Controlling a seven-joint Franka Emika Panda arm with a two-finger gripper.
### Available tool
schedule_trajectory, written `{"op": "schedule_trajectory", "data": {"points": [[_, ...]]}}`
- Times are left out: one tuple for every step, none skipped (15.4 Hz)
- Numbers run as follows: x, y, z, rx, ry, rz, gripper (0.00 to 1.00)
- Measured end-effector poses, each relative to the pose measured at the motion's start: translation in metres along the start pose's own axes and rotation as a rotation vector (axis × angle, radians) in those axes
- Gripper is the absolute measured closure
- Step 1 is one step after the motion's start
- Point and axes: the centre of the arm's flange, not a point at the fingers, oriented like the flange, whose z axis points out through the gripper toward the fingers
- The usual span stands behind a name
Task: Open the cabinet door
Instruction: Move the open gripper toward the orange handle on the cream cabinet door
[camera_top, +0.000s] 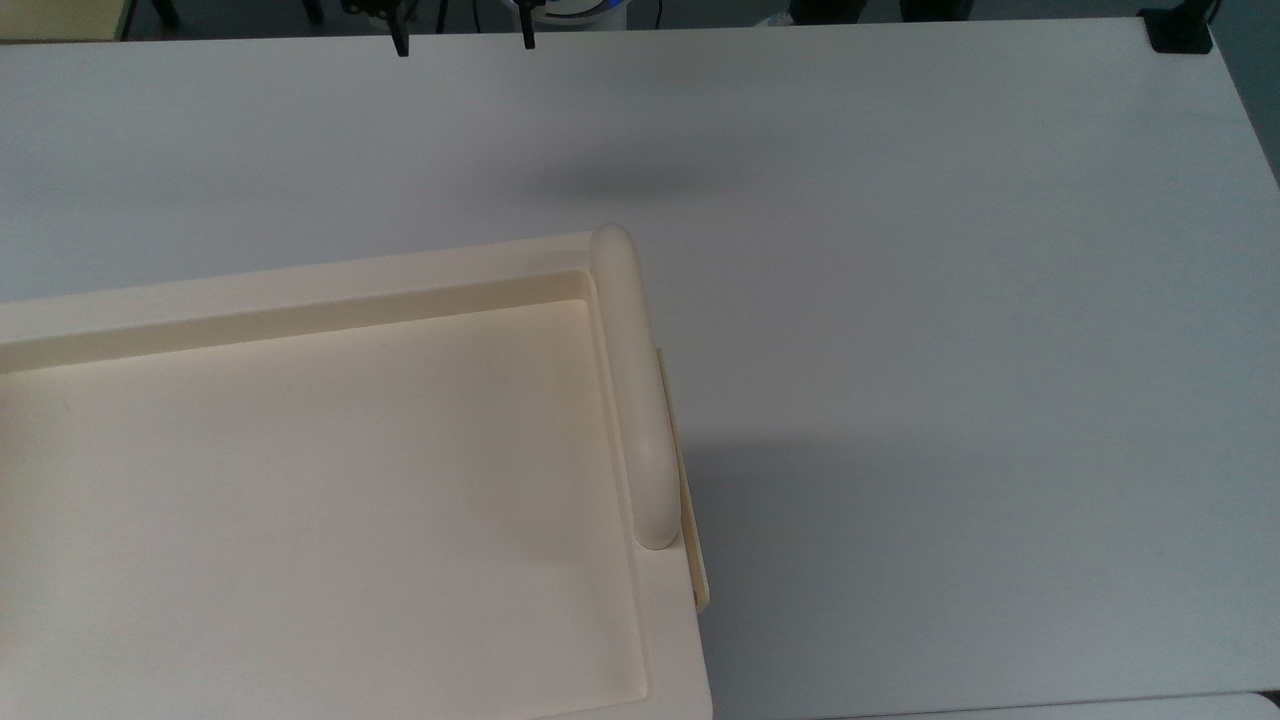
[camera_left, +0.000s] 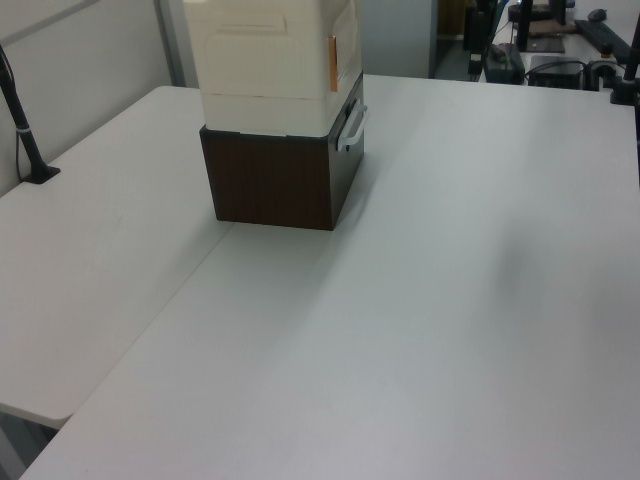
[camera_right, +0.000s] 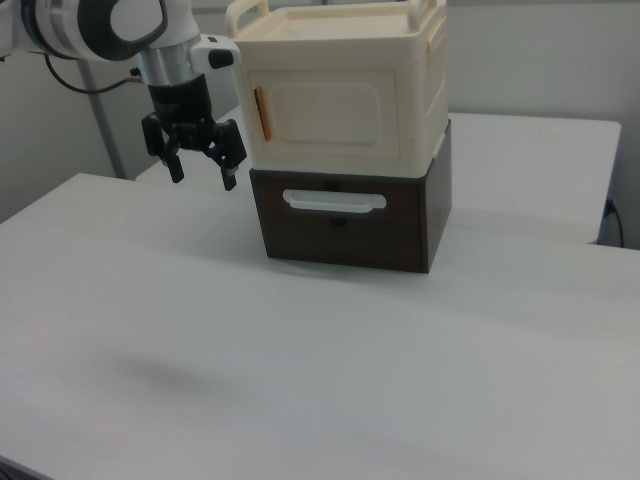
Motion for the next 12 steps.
{"op": "schedule_trajectory", "data": {"points": [[0.0,0.001,-0.001,-0.001,0.005,-0.01,0.0],[0.002,0.001,-0.003,-0.003,0.019,-0.014,0.0],[0.003,0.001,-0.005,-0.006,0.037,-0.015,0.0],[0.005,0.001,-0.008,-0.009,0.055,-0.018,0.0],[0.007,0.002,-0.012,-0.013,0.078,-0.021,0.0],[0.009,0.002,-0.016,-0.018,0.108,-0.026,0.0],[0.012,0.003,-0.02,-0.025,0.146,-0.028,0.0],[0.016,0.003,-0.024,-0.032,0.187,-0.029,0.01],[0.02,0.004,-0.028,-0.039,0.227,-0.03,0.07],[0.024,0.004,-0.031,-0.038,0.264,-0.028,0.07],[0.027,0.003,-0.033,-0.024,0.301,-0.024,0.11],[0.031,0.001,-0.036,0.003,0.341,-0.016,0.22]]}}
